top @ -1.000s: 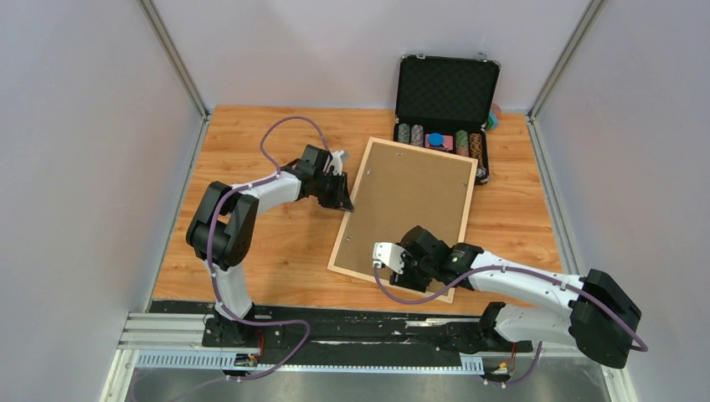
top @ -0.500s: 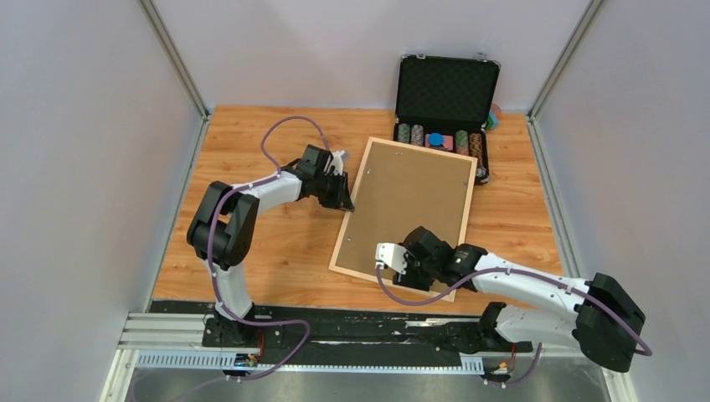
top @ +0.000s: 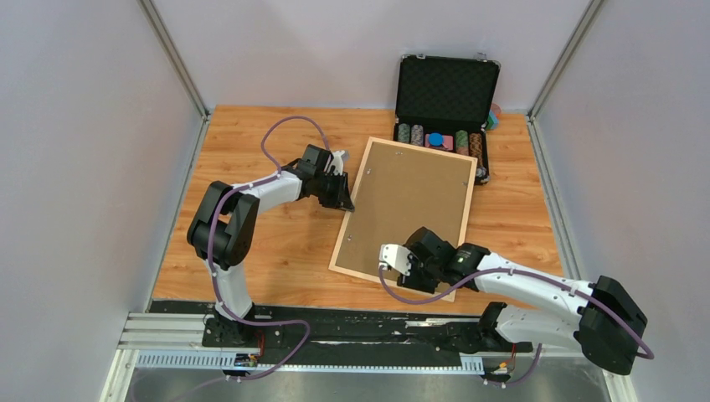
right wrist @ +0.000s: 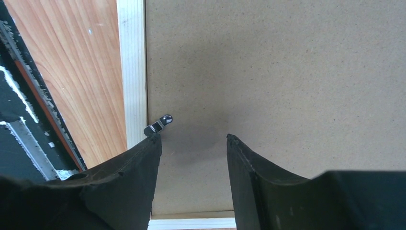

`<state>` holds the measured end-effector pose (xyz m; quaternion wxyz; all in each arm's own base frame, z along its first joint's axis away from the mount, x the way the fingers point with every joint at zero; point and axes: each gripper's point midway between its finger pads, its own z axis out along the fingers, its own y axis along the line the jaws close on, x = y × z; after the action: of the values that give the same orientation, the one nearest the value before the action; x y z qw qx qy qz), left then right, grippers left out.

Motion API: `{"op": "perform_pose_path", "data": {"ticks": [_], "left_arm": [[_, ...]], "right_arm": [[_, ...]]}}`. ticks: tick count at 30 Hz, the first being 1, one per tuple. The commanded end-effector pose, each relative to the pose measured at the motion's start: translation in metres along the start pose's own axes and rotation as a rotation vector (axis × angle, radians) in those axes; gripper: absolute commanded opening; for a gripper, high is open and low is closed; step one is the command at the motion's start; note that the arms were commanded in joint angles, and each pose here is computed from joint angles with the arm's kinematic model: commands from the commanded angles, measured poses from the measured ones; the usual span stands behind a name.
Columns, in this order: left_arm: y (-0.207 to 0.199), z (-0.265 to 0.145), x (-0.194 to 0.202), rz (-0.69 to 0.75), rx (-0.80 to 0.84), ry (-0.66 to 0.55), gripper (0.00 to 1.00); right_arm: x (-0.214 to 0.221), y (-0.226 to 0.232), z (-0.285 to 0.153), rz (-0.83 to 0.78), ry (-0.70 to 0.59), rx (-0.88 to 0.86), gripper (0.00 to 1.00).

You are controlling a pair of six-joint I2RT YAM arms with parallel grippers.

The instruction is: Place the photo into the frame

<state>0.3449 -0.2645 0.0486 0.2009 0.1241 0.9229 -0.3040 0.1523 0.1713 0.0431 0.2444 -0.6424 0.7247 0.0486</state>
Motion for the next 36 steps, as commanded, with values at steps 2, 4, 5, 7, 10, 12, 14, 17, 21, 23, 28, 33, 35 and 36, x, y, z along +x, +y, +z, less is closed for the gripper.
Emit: {"op": "perform_pose_path", "data": {"ticks": [2,4,5,7,10,12,14,17,21,23,28,33,35,36], "left_arm": [[0.004,0.003,-0.015,0.043,-0.02,-0.035,0.0],[0.004,0.002,-0.016,0.044,-0.02,-0.037,0.0],[0.004,0.002,-0.016,0.044,-0.021,-0.038,0.0],[0.003,0.002,-0.016,0.046,-0.02,-0.038,0.0],[0.004,0.002,-0.016,0.045,-0.021,-0.037,0.0],[0.004,0.002,-0.015,0.045,-0.021,-0.036,0.0],[0.004,0.002,-0.015,0.045,-0.021,-0.037,0.0],[0.004,0.002,-0.016,0.045,-0.023,-0.037,0.0],[0.005,0.003,-0.016,0.044,-0.023,-0.036,0.0],[0.005,0.003,-0.016,0.044,-0.022,-0.035,0.0],[0.005,0.003,-0.015,0.044,-0.023,-0.035,0.0],[0.005,0.003,-0.015,0.043,-0.023,-0.035,0.0],[0.004,0.003,-0.015,0.042,-0.02,-0.034,0.0],[0.004,0.003,-0.015,0.042,-0.021,-0.034,0.0]], "right_arm": [[-0.028,-0.012,-0.014,0.059,-0.092,0.018,0.53],[-0.033,-0.017,-0.017,0.079,-0.111,0.026,0.53],[-0.035,-0.018,-0.018,0.085,-0.117,0.023,0.53],[-0.038,-0.016,-0.018,0.093,-0.126,0.011,0.53],[-0.04,-0.01,-0.016,0.096,-0.135,-0.027,0.53],[-0.041,-0.005,-0.015,0.099,-0.138,-0.05,0.53],[-0.04,-0.001,-0.014,0.098,-0.139,-0.069,0.53],[-0.038,0.004,-0.012,0.097,-0.135,-0.092,0.53],[-0.033,0.01,-0.009,0.089,-0.116,-0.109,0.53],[-0.031,0.013,-0.006,0.088,-0.107,-0.116,0.53],[-0.024,0.013,0.0,0.077,-0.086,-0.104,0.53],[-0.018,0.011,0.004,0.068,-0.066,-0.089,0.53],[-0.018,0.011,0.005,0.068,-0.062,-0.086,0.53],[-0.017,0.01,0.005,0.069,-0.059,-0.082,0.53]]}}
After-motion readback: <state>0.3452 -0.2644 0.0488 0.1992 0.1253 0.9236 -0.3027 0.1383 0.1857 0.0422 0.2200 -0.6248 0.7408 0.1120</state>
